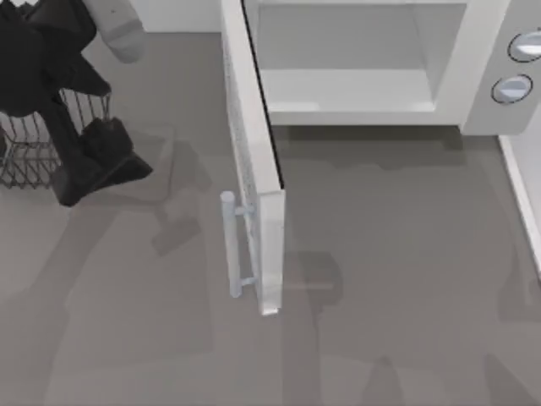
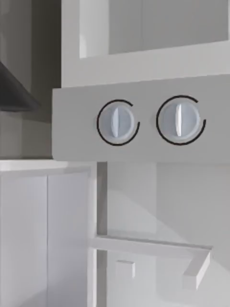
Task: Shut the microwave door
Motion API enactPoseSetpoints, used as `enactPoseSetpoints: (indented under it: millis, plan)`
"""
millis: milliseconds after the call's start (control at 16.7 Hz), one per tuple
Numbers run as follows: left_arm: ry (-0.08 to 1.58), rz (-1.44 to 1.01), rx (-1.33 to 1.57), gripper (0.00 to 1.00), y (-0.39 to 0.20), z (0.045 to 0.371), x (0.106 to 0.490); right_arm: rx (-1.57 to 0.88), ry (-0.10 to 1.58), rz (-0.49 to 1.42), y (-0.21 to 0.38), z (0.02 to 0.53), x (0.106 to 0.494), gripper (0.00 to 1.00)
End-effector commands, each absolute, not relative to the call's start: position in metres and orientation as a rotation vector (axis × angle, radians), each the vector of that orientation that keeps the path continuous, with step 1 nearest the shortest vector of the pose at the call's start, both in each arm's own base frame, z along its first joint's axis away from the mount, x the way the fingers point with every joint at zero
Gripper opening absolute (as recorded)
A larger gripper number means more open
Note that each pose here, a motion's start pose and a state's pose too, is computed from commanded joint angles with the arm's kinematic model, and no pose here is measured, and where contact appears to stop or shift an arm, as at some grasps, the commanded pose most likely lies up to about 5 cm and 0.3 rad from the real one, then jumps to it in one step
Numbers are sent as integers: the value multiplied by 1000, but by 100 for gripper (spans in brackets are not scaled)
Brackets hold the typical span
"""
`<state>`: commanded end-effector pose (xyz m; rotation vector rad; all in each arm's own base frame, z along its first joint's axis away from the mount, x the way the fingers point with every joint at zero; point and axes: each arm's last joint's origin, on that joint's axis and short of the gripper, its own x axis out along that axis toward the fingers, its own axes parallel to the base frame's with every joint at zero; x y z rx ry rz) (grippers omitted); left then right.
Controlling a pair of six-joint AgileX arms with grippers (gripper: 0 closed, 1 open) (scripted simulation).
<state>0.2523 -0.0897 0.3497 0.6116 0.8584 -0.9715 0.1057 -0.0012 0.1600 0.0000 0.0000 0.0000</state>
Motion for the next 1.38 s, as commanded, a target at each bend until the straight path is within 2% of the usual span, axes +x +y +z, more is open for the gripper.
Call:
enactPoseSetpoints:
  millis: [420, 960, 1140, 1380]
  plan:
    - [872, -1227, 709, 100, -131, 372, 307, 0, 0, 0, -1, 160, 106, 100]
    - [856, -1265, 726, 100, -137, 377, 316, 0, 0, 0, -1, 160, 106, 100]
    - [857, -1272, 728, 100, -144, 368, 317, 0, 0, 0, -1, 160, 106, 100]
    - [849, -1270, 729, 100, -164, 334, 323, 0, 0, 0, -1, 160, 106, 100]
